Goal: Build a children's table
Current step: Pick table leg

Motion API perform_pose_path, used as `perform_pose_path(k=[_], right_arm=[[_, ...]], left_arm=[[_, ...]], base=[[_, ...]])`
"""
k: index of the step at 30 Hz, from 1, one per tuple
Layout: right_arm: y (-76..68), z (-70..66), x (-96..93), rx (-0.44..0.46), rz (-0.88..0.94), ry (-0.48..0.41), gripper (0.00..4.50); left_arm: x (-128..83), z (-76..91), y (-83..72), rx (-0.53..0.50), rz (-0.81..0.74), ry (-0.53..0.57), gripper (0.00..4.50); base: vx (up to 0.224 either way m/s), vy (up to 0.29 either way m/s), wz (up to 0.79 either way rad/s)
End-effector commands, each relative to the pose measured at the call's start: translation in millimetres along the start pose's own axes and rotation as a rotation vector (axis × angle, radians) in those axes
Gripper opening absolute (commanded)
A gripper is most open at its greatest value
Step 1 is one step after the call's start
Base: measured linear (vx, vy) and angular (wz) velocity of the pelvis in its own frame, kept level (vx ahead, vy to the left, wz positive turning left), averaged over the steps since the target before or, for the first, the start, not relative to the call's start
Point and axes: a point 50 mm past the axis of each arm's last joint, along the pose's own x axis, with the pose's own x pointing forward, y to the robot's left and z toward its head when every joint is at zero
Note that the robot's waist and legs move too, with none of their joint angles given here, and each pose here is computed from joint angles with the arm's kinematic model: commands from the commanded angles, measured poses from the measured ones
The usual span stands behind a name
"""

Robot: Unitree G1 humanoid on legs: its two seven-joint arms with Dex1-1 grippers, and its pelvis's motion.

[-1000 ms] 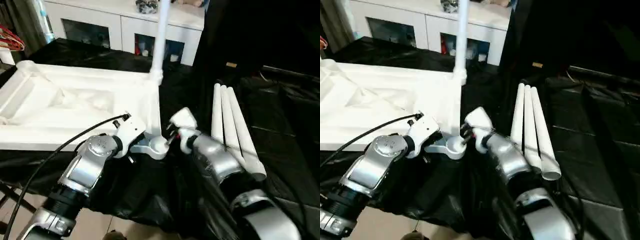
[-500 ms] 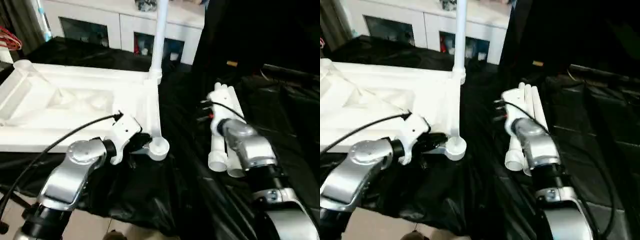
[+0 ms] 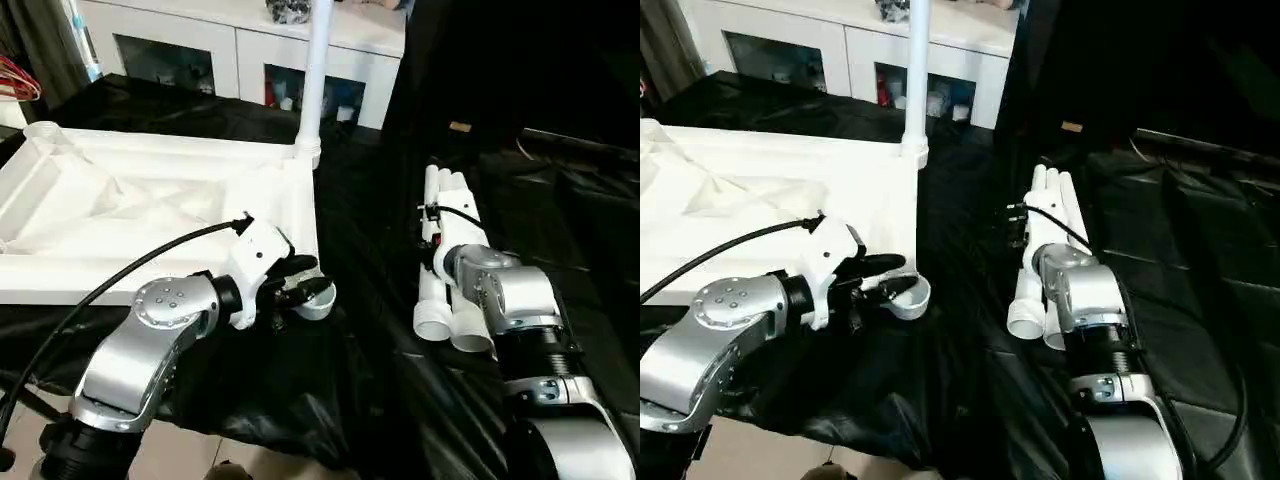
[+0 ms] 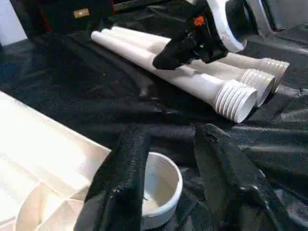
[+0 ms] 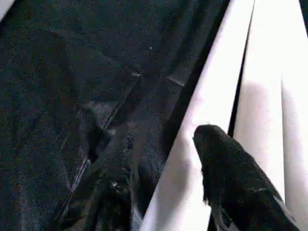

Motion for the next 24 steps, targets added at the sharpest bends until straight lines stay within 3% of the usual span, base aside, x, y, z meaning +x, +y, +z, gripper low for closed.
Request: perform_pose_path(k=[1,6,9,11,20,24], right_arm=[[-5.0,5.2,-4.1,0.018,-0.032,-0.006,2.33],[-6.8,2.4,-3.8,0.018,-0.056,0.007,2.82],[-7.1,-1.4,-2.9,0.022,-0.065,0.034,2.92],[-7.1,-4.0,-2.3,0.03,-0.062,0.055,2.97],[-0.6,-22.1,0.3,0.091,0.005,0.181,2.97],[0.0,-25.4,1.1,0.112,0.008,0.197,2.97]], left_arm=[[0,2.6,-7.2,0.001,-0.034,-0.002,2.17],[0,1.3,-9.1,0.007,-0.036,0.012,2.6],[0,0.0,-8.5,0.025,-0.021,0.029,2.64],[0,-0.6,-8.9,0.028,-0.025,0.037,2.94],[0,-1.6,-9.7,0.035,-0.029,0.048,2.94],[0,-1.6,-10.1,0.035,-0.032,0.048,2.94]], base=[[0.0,0.0,0.0],[0.0,0.0,0.0],[0.0,0.0,0.0],[0.0,0.0,0.0],[0.0,0.0,0.0],[0.0,0.0,0.0]])
